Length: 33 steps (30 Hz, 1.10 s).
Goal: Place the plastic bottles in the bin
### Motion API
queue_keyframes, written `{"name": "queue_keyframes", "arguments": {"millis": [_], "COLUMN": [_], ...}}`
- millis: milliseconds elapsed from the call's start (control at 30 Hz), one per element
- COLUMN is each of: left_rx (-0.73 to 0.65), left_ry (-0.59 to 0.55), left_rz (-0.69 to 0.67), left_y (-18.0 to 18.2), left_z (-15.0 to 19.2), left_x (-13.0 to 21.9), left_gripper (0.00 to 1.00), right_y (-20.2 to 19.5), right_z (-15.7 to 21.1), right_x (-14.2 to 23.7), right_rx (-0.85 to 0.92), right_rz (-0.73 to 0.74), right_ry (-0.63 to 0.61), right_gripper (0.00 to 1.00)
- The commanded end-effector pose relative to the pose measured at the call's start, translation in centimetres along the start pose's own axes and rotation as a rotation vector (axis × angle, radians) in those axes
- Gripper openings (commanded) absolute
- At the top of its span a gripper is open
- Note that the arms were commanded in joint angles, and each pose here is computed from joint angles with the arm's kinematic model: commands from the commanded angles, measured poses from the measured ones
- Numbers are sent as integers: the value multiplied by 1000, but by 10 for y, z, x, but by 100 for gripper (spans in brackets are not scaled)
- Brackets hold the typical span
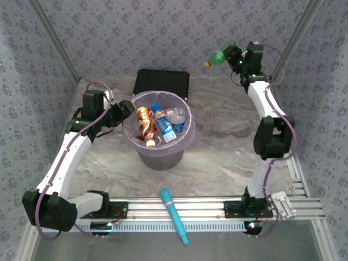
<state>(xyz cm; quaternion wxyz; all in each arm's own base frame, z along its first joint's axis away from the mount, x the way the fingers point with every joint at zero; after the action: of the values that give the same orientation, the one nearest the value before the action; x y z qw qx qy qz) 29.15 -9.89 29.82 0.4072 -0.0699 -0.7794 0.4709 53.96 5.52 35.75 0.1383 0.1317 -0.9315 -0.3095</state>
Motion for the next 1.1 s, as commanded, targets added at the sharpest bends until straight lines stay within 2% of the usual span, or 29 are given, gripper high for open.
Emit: {"name": "queue_keyframes", "arguments": {"millis": [0,133,233,333,500,700,967,1067], "left_rx": [-41,-44,-50,-58,-64,-67,-70,-71], "left_ry": [26,44,51,56,56,45,28,24], "left_rz": [44,56,65,73,78,77,72,75], "left_y": [-15,-18,-22,-26,-29,-29,-29,-30], "left_z": [0,1,2,3,5,5,4,4], "left_x": [3,0,-1,-2,1,5,9,10], "left_gripper": [62,61,61,61,61,61,61,61], "right_y": [65,135,179,206,230,245,244,242], "right_z": [-4,6,33,60,109,149,174,188], "right_x": [45,83,101,108,111,119,125,126], "right_rx": [238,535,779,969,1198,1324,1357,1389], "right_rz": [-155,-304,-385,-460,-600,-714,-792,-813], "right_ry": [64,123,194,236,328,441,574,653], "right_gripper": [47,49,49,49,50,49,49,54]}}
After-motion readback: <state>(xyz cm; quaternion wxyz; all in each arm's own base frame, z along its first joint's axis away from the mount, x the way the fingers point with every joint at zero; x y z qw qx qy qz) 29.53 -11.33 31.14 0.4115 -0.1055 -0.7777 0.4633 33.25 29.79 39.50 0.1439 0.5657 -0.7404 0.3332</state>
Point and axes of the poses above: each hand's point on the last joint's axis, 136 mm out from that joint toward the fingers, its own x axis back along the fingers, its own y axis along the line the jaws close on, z = x × y, the point moved 6 cm from there along x, back along the fingers, and after that the axes turned 15 degrees about x, right-handed, at the moved point
